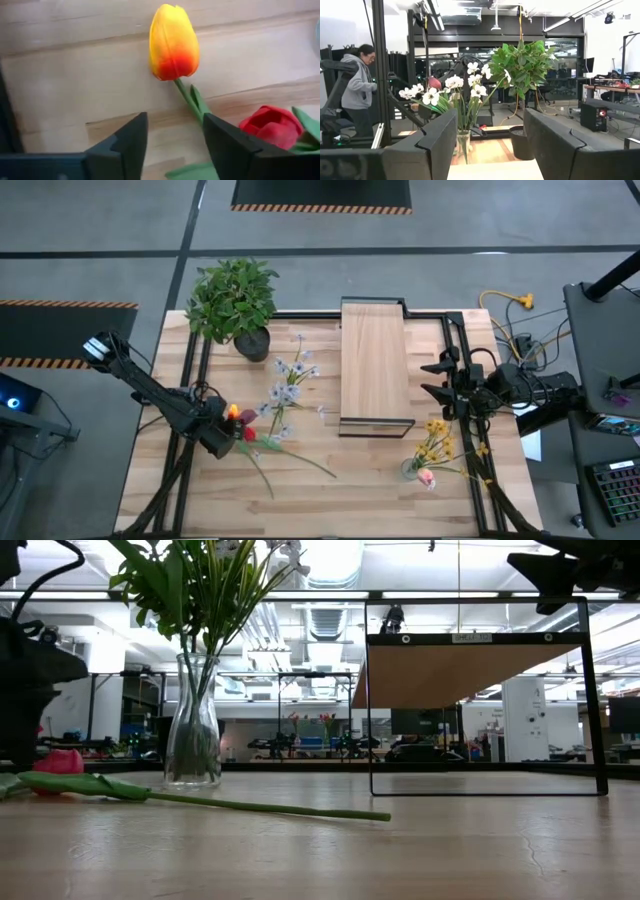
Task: Pick and place flowers into a vace then onto a shelf
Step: Put the yellow tulip into the left transparent glass vase
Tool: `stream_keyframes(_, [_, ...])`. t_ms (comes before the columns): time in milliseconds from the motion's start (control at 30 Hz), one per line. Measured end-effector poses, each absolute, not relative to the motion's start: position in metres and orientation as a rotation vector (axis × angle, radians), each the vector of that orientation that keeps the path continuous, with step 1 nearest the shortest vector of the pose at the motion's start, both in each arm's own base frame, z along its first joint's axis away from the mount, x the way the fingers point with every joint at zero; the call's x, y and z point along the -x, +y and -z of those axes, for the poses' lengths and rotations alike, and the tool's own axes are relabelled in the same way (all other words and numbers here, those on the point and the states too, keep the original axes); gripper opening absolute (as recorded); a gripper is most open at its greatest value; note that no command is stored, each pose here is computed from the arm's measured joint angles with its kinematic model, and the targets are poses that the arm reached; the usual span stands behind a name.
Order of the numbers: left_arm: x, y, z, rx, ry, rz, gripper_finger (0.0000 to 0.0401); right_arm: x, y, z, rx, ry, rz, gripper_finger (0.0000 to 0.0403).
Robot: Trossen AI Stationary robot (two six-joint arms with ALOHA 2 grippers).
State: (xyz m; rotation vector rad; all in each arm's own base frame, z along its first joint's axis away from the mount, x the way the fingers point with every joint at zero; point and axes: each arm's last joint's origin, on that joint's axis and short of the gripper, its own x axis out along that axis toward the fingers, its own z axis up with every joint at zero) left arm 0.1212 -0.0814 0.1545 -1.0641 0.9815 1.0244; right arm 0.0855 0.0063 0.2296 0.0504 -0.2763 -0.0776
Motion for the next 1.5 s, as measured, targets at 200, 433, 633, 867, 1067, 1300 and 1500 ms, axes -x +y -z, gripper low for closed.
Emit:
stream_keyframes(200, [-0.129,-0.085,-0.151,1.09,0.886,-1.021,0.0219,-0.085,0.006,-0.23,-0.051,-0.28,0.077,0.0219])
stream_keyframes(433, [-0.134,-0.088,-0.141,1.05,0.902,-1.056,0.0228,-0.085,0.006,-0.23,-0.051,-0.281,0.077,0.0219])
stream_keyframes(633, [-0.138,-0.091,-0.13,0.998,0.94,-1.103,0.0211,-0.085,0.006,-0.23,-0.051,-0.282,0.078,0.0219])
stream_keyframes(867, [-0.137,-0.092,-0.135,0.977,0.995,-1.098,0.0128,-0.085,0.006,-0.23,-0.051,-0.282,0.078,0.0219])
stream_keyframes(1067, [-0.131,-0.089,-0.142,0.977,1.045,-1.118,0.005,-0.085,0.006,-0.23,-0.051,-0.282,0.078,0.0219])
stream_keyframes(1300, [-0.123,-0.083,-0.156,0.953,1.053,-1.125,0.0005,-0.085,0.006,-0.23,-0.052,-0.282,0.078,0.0219])
stream_keyframes(1500, [-0.124,-0.08,-0.179,0.933,0.973,-0.985,0.0001,-0.085,0.006,-0.23,-0.053,-0.281,0.078,0.0219])
